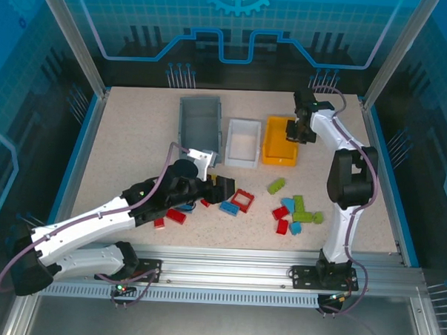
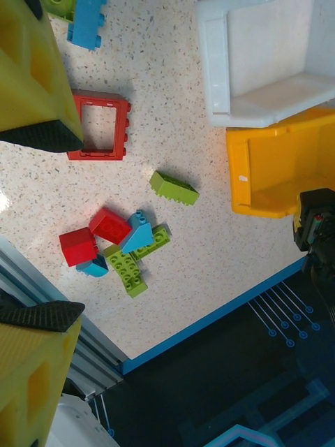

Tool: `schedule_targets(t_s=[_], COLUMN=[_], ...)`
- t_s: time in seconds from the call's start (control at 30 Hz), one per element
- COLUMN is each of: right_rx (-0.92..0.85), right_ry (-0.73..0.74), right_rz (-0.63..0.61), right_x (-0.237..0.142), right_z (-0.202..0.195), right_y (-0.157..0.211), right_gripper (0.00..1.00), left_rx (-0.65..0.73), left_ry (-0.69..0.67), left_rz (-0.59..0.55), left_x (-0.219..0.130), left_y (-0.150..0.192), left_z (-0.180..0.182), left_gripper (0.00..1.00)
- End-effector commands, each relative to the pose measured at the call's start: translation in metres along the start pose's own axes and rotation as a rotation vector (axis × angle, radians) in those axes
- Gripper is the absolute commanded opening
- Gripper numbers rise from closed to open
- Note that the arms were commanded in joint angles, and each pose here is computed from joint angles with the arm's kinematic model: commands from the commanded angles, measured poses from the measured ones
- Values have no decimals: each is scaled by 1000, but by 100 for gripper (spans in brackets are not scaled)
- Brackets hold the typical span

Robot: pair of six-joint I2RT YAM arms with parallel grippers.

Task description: Sort the legos into containers by color

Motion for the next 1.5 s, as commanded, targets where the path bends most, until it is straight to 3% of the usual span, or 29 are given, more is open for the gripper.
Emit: schedule_targets(t_s=[0.0, 0.17, 0.33, 0.43, 0.53, 0.67, 0.77, 0.93, 1.03, 1.17, 1.33, 1.47], right_rx=[-73, -92, -71, -40, 15, 141, 321, 674, 800, 859, 978, 1070], right_ry=[34, -25, -41, -11, 39, 81, 122, 21, -79, -144, -228, -213], right_rz=[46, 43, 56, -3, -75, -151, -138, -10, 36, 71, 148, 175], right_x=[4, 5, 11, -10, -41, -81, -99, -86, -71, -57, -31, -22], right_z=[-13, -9, -6, -10, -16, -23, -34, -50, -56, -60, -50, -51], right_y=[10, 17, 21, 20, 22, 49, 94, 194, 233, 247, 260, 265], right_gripper=[14, 20, 44, 61, 67, 69, 68, 71, 74, 80, 81, 79], left_rx=[-24, -34, -34, -34, -29, -8, 9, 60, 114, 150, 165, 174], left_ry=[-11, -11, -22, -34, -44, -44, -45, -21, 4, 24, 33, 33], left_rz=[1, 9, 30, 45, 64, 84, 101, 157, 207, 263, 277, 274], left_x=[-4, -1, 5, 8, 12, 16, 24, 42, 54, 69, 78, 78], left_y=[2, 4, 9, 13, 19, 28, 39, 63, 80, 96, 99, 98], left_z=[1, 1, 1, 3, 4, 1, -1, -9, -17, -24, -28, -29], left_gripper=[62, 62, 62, 62, 63, 63, 64, 64, 65, 65, 66, 65])
Point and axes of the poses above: each hand's point on the last joint's axis, 136 mm out from that joint toward the fingers, its own x axis out along the fingers, its own z axis along the line the jaws close on, y = z × x, the point moved 6 cm from there along -x, back along the fingers, and after that the axes turned 15 degrees about -x, right-handed, at the moved point
